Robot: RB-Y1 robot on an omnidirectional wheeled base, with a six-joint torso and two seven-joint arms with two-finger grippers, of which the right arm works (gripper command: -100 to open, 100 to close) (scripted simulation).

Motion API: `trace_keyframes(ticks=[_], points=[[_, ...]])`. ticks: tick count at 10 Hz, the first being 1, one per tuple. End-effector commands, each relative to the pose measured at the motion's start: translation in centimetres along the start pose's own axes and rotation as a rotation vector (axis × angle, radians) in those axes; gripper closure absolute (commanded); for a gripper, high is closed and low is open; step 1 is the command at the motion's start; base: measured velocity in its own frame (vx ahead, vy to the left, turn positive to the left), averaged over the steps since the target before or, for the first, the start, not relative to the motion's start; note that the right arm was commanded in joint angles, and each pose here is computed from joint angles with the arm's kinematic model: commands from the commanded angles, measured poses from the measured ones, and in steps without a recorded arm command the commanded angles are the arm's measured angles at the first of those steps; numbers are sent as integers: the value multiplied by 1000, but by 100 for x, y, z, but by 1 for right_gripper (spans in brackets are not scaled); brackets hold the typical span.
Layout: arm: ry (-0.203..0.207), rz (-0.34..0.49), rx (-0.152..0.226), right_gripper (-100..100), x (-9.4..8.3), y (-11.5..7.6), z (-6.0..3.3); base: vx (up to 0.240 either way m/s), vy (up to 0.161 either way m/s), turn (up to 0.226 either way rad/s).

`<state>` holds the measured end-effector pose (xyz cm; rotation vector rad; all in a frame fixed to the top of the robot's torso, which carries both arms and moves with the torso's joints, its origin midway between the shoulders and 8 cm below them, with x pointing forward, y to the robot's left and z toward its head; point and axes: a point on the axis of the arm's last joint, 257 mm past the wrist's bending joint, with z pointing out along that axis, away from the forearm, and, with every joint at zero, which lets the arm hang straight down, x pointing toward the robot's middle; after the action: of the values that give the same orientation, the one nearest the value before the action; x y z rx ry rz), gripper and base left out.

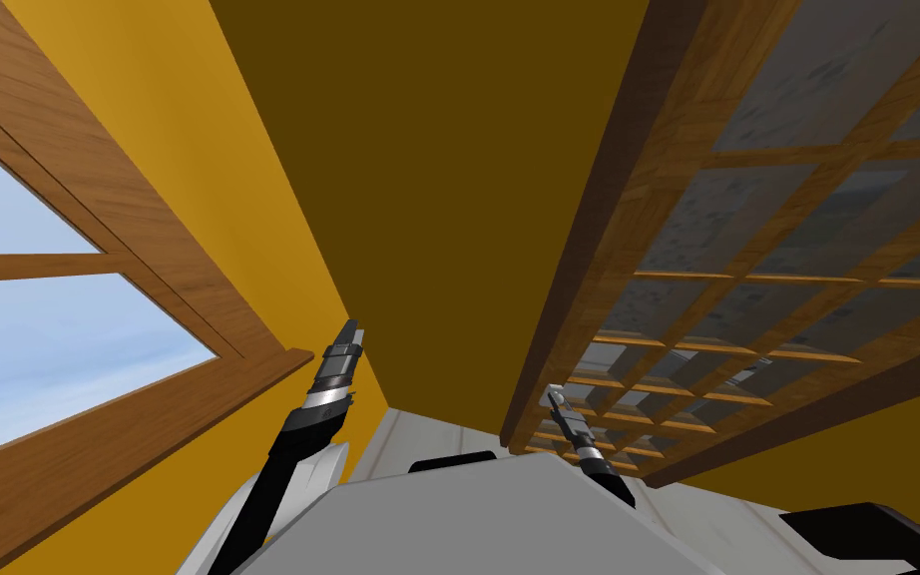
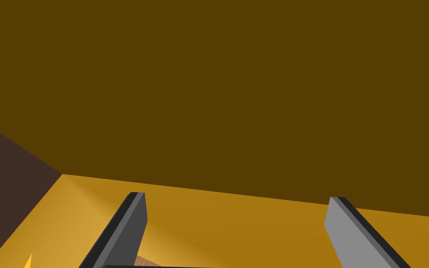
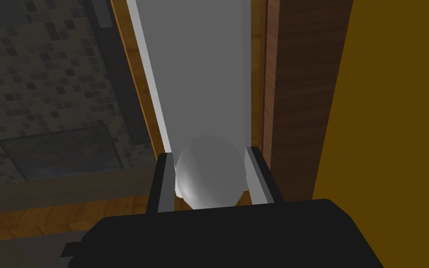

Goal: Pull the door open

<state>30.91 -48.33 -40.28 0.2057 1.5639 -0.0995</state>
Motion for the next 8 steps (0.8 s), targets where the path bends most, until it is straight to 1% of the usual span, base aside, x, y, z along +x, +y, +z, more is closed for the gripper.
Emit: trace_keyframes(ticks=[1,7,8], points=[[-3,39,0,100,-8,6,9,-18,-11,17],[-6,211,2,100,-10,37,49,-27,-13,21],[-6,221,2,100,-10,37,49,-26,-9,13]])
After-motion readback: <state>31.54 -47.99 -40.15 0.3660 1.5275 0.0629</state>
